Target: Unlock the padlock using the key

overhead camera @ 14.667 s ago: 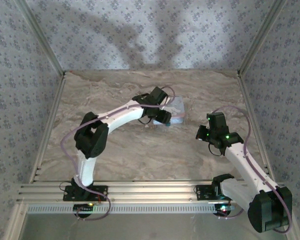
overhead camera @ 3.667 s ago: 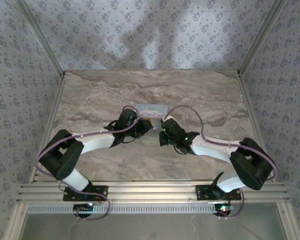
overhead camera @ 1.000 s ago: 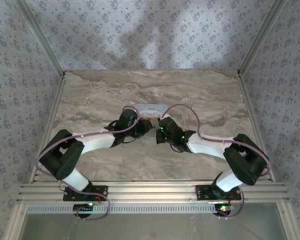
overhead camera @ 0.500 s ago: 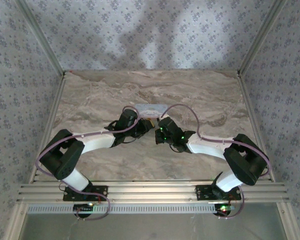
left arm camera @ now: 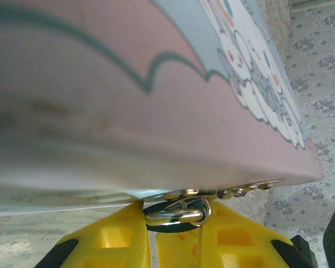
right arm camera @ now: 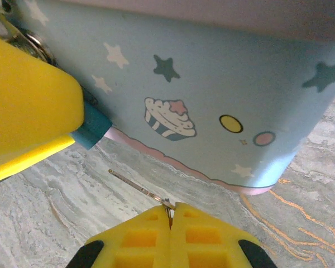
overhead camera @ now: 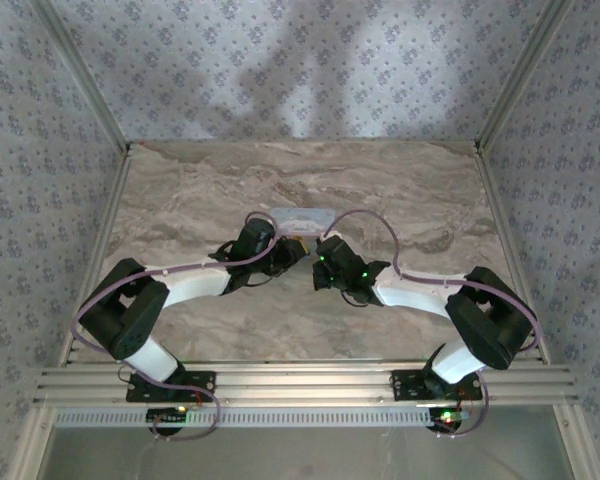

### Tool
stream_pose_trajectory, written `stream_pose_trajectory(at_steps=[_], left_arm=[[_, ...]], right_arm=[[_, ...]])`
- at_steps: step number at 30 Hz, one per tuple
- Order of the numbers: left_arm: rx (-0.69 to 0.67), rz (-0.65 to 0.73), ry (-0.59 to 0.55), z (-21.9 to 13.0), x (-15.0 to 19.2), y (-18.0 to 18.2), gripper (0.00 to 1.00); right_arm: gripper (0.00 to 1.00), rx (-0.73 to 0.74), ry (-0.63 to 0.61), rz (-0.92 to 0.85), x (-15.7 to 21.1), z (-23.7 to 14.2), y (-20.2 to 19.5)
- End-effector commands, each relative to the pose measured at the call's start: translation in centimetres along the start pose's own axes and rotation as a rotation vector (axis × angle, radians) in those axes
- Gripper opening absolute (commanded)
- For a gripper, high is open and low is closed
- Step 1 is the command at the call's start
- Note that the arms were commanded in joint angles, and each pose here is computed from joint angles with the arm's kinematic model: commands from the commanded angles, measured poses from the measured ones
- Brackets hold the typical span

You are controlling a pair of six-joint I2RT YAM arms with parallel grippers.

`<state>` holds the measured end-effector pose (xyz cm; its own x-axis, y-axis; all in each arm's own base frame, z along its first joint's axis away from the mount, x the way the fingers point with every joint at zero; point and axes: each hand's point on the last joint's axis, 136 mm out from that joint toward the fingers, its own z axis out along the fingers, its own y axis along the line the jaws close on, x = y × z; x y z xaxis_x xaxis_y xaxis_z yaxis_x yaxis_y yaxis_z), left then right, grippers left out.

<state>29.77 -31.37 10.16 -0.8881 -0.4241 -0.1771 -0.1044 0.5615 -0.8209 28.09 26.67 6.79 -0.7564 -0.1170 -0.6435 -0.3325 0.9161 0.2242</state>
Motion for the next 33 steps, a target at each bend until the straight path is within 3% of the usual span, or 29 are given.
stream_pose_trajectory(at_steps=[1,33], left_arm=[[0.065,0.011,-0.024,0.0,-0.7,-2.4,0.11],[0.061,0.006,-0.021,0.2,-0.6,-2.1,0.11]], right_arm=[[0.0,0.002,-0.012,0.02,-0.9,0.2,0.3],[0.0,-0.048,-0.05,0.054,-1.8,0.3,0.9]])
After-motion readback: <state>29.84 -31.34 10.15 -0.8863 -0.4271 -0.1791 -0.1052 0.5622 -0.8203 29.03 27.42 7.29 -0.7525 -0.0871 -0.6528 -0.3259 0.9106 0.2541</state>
